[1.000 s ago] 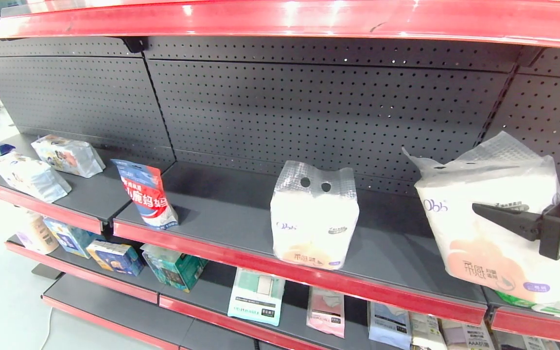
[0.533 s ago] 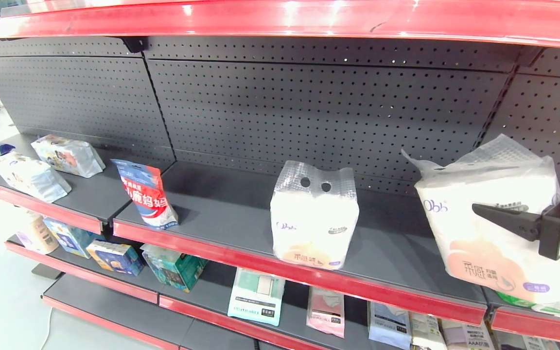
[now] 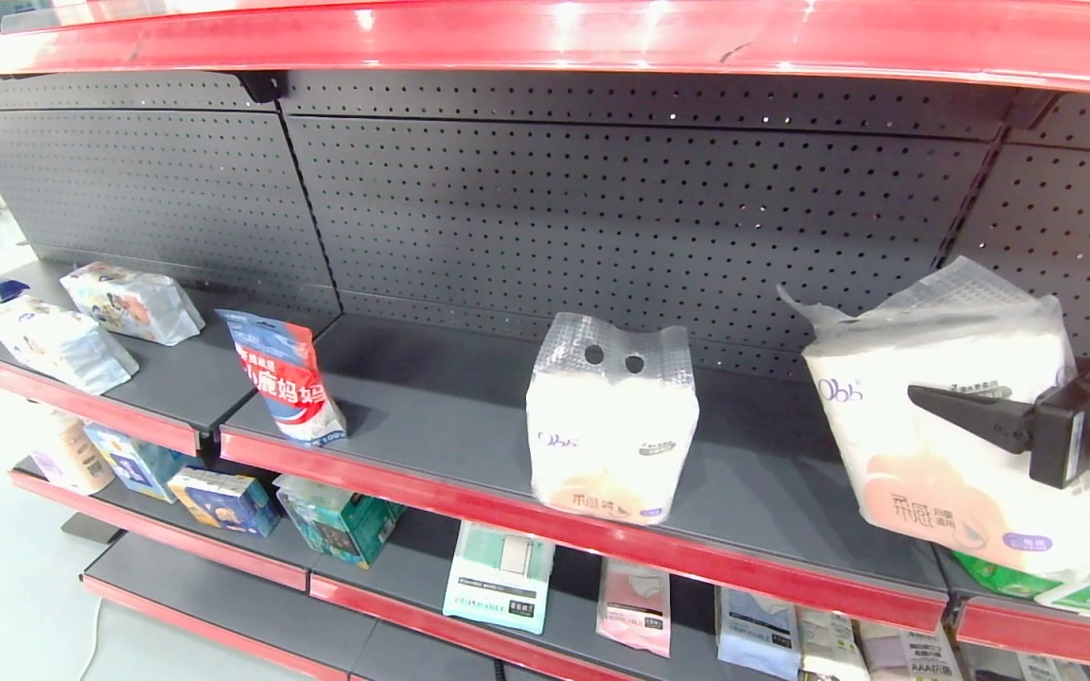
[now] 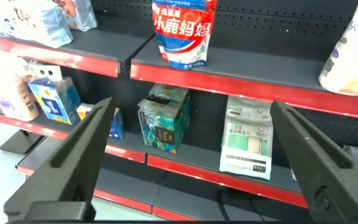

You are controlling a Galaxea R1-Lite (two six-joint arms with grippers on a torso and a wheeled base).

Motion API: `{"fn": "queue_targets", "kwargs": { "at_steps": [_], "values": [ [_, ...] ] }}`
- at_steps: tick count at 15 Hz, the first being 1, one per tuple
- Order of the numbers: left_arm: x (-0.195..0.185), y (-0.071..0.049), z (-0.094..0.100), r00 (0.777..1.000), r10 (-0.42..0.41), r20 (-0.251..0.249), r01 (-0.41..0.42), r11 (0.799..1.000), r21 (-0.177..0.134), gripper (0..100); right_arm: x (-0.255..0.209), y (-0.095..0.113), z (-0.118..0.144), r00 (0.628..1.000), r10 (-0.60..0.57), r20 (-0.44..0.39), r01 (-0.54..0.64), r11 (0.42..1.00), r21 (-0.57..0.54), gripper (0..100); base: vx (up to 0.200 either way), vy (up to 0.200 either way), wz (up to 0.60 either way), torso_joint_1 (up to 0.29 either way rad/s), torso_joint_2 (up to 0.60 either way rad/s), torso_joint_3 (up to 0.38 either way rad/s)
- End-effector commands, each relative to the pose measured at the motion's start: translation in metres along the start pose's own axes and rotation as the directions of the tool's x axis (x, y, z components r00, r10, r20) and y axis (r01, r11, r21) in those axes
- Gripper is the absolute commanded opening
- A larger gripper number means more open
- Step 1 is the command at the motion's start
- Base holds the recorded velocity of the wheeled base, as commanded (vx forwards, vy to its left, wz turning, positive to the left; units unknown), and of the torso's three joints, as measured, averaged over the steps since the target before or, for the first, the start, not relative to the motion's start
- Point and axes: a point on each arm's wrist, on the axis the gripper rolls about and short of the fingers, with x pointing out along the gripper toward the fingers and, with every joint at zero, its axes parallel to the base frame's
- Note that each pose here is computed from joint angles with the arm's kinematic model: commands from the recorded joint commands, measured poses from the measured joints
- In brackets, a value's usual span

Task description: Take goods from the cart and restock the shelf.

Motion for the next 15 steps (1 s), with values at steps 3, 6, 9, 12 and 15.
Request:
{"fn": "queue_targets", "kwargs": {
  "at_steps": [3,6,9,12,15],
  "values": [
    [0.0,0.0,0.0,1.0,0.0,0.002,0.0,1.0,-0.001,100,0.042,-0.008,-0.011,0.999,0.017,-0.037,-0.017,1.0,0.013,0,0.0,0.0,0.0,0.0,0.0,0.0],
    [0.0,0.0,0.0,1.0,0.001,0.002,-0.001,1.0,-0.001,100,0.074,-0.013,-0.011,0.999,0.03,-0.011,-0.03,0.999,0.038,0,0.0,0.0,0.0,0.0,0.0,0.0],
    [0.0,0.0,0.0,1.0,0.001,0.002,-0.001,1.0,-0.001,100,0.1,-0.018,-0.009,0.996,0.084,0.013,-0.085,0.995,0.044,0,0.0,0.0,0.0,0.0,0.0,0.0],
    [0.0,0.0,0.0,1.0,0.0,0.002,0.0,1.0,-0.001,100,0.129,-0.026,-0.003,0.988,0.149,0.035,-0.151,0.988,0.043,0,0.0,0.0,0.0,0.0,0.0,0.0],
    [0.0,0.0,0.0,1.0,0.001,0.002,-0.001,1.0,-0.001,100,0.159,-0.034,-0.004,0.972,0.215,0.092,-0.218,0.976,0.023,0,0.0,0.0,0.0,0.0,0.0,0.0]
  ]
}}
